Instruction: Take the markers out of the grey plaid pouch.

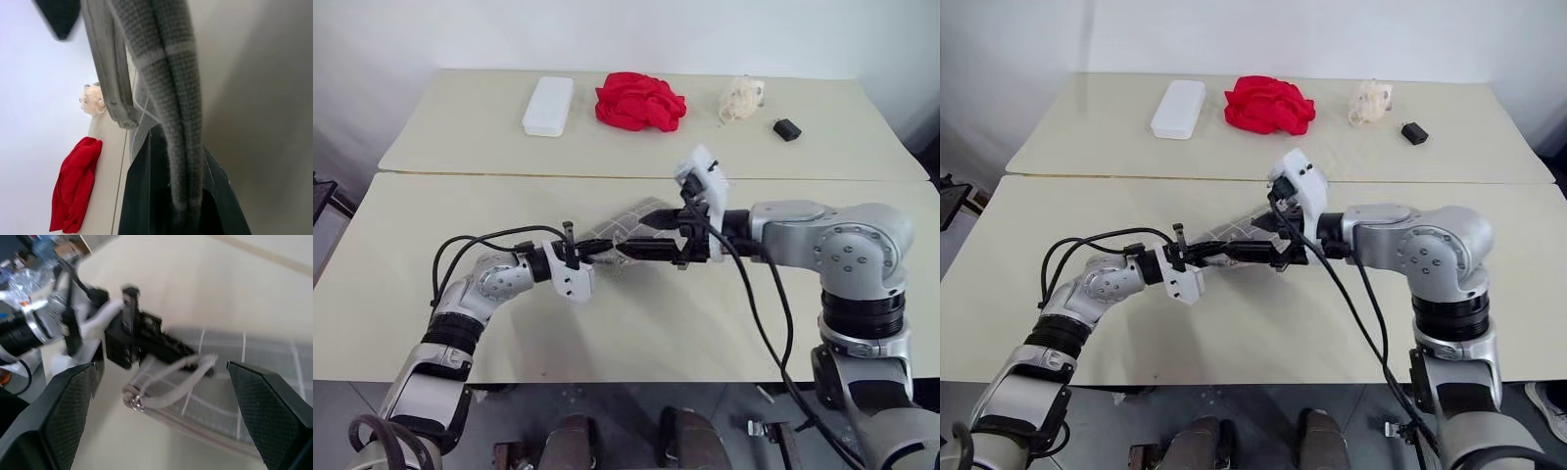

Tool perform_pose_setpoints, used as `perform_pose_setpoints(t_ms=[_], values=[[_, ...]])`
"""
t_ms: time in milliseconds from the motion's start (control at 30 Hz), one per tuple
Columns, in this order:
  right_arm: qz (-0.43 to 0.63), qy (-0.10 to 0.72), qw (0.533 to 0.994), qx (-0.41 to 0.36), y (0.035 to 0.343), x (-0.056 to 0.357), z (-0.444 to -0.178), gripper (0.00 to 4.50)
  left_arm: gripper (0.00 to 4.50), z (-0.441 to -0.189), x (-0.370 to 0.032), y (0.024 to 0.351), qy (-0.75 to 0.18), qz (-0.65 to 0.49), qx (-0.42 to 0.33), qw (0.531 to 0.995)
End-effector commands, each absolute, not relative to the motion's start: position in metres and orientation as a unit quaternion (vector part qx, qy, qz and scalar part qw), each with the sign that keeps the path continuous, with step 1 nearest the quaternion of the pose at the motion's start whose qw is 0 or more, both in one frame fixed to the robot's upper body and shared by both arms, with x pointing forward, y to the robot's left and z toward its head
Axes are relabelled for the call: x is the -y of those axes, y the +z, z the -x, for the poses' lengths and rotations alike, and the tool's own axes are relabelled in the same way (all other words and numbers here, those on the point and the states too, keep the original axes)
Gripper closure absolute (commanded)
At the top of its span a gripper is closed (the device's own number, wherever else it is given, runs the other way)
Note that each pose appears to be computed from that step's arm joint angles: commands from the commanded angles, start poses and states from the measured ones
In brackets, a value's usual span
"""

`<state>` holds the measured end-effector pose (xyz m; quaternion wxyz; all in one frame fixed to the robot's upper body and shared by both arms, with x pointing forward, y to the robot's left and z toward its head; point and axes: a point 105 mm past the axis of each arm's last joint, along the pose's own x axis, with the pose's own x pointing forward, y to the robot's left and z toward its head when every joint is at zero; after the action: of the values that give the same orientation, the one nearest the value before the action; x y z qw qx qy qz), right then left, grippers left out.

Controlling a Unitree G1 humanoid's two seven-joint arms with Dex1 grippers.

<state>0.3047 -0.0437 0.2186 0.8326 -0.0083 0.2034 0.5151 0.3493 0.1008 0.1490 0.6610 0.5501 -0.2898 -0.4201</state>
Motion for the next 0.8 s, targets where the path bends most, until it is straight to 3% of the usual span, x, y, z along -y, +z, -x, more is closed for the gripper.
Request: perform_pose_setpoints(t_ms=[33,333,367,467,800], values=[[-0.009,0.506,0.835,-0.216,0.217,0.045,-0.305,0.03,4.50,-0.349,-0.099,0.161,-0.406,-0.557,0.314,0.654],[-0.139,0.512,0.811,-0.247,0.213,0.032,-0.308,0.03,4.50,-0.346,-0.100,0.160,-0.405,-0.560,0.315,0.651],[-0.156,0.509,0.810,-0.245,0.214,0.031,-0.311,0.20,4.50,-0.346,-0.099,0.159,-0.405,-0.560,0.316,0.650],[-0.170,0.503,0.810,-0.248,0.215,0.030,-0.314,0.96,4.50,-0.344,-0.098,0.159,-0.406,-0.559,0.318,0.649],[-0.188,0.507,0.813,-0.216,0.230,0.033,-0.316,4.43,4.50,-0.345,-0.102,0.161,-0.399,-0.560,0.316,0.654]])
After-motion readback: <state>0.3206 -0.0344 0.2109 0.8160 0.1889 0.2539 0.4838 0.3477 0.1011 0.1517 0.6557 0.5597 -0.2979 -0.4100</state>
